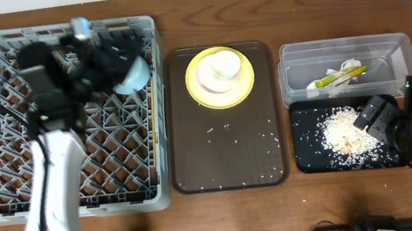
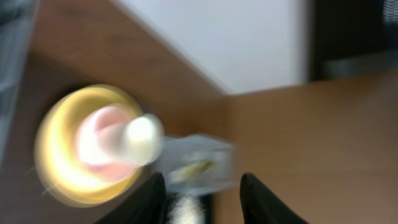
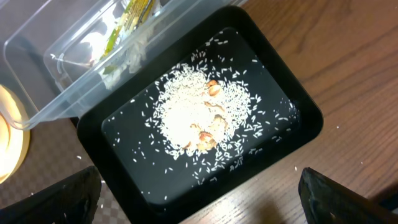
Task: Sort waste into correct bins and load items into the dishwasher
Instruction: 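Move the left gripper over the white cup on the yellow plate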
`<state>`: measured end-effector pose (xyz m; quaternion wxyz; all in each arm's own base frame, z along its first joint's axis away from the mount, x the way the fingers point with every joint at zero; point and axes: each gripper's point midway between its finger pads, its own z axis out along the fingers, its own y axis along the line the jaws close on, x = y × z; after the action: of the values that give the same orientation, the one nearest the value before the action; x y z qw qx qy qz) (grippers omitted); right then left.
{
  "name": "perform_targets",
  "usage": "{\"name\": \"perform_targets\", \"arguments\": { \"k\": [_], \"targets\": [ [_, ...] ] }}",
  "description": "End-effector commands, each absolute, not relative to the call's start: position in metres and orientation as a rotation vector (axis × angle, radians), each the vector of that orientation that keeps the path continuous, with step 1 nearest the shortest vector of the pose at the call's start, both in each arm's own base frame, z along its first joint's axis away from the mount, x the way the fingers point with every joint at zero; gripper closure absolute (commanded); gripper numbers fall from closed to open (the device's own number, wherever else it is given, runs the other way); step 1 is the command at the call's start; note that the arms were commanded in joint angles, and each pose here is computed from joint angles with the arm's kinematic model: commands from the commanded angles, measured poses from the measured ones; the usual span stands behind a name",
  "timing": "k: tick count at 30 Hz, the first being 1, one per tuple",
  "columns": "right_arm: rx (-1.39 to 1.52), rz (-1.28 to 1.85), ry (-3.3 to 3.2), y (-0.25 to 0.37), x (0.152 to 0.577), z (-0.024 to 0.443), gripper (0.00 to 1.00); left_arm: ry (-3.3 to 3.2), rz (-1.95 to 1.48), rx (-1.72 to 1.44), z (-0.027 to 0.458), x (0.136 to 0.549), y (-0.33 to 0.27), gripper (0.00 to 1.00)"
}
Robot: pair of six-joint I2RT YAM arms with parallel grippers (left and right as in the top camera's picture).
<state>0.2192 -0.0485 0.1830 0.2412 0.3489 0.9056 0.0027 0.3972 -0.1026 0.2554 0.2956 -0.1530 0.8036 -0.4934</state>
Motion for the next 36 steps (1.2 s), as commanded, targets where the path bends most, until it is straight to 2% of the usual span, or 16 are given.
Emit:
{"name": "perform_targets", "arguments": {
  "k": [1,5,6,9,12,13,15,16,19,24,29,32,36],
  "targets": [
    [0.964,0.007,2.465,-0.051,0.22,0.186,0.01,2.236,-0.596,-0.271,0.218,0.398,-0.084,0.59],
    [0.964,0.007,2.465,-0.051,0.22,0.186,0.01,2.392,-0.285,-0.04,0.182,0.367,-0.119,0.57],
    [0.964,0.007,2.465,-0.051,0.22,0.186,0.01,2.407,-0.27,0.002,0.178,0.361,-0.13,0.49],
    [0.964,0.007,2.465,-0.051,0.22,0.186,0.01,2.396,-0.302,0.145,0.177,0.352,-0.166,0.09],
    [0.964,0.007,2.465,-0.051,0.22,0.186,0.01,2.343,-0.357,0.217,0.186,0.348,-0.194,0.09],
    [0.964,0.007,2.465,-0.051,0.22,0.186,0.01,2.324,-0.376,0.236,0.189,0.348,-0.201,0.12],
    [0.964,0.007,2.465,-0.051,0.22,0.186,0.01,2.28,-0.418,0.265,0.198,0.348,-0.216,0.51],
    [0.964,0.007,2.465,-0.051,0.22,0.186,0.01,2.268,-0.448,0.281,0.203,0.346,-0.223,0.58],
    [0.964,0.007,2.465,-0.051,0.22,0.186,0.01,2.287,-0.519,0.253,0.215,0.343,-0.232,0.66],
    [0.964,0.007,2.465,-0.051,0.22,0.186,0.01,2.395,-0.473,0.276,0.244,0.344,-0.233,0.73],
    [0.964,0.007,2.465,-0.051,0.22,0.186,0.01,2.538,-0.366,0.386,0.271,0.354,-0.239,0.72],
    [0.964,0.007,2.465,-0.051,0.22,0.186,0.01,2.606,-0.325,0.437,0.266,0.365,-0.249,0.68],
    [0.964,0.007,2.465,-0.051,0.22,0.186,0.01,2.658,-0.381,0.494,0.235,0.375,-0.274,0.65]
  ]
}}
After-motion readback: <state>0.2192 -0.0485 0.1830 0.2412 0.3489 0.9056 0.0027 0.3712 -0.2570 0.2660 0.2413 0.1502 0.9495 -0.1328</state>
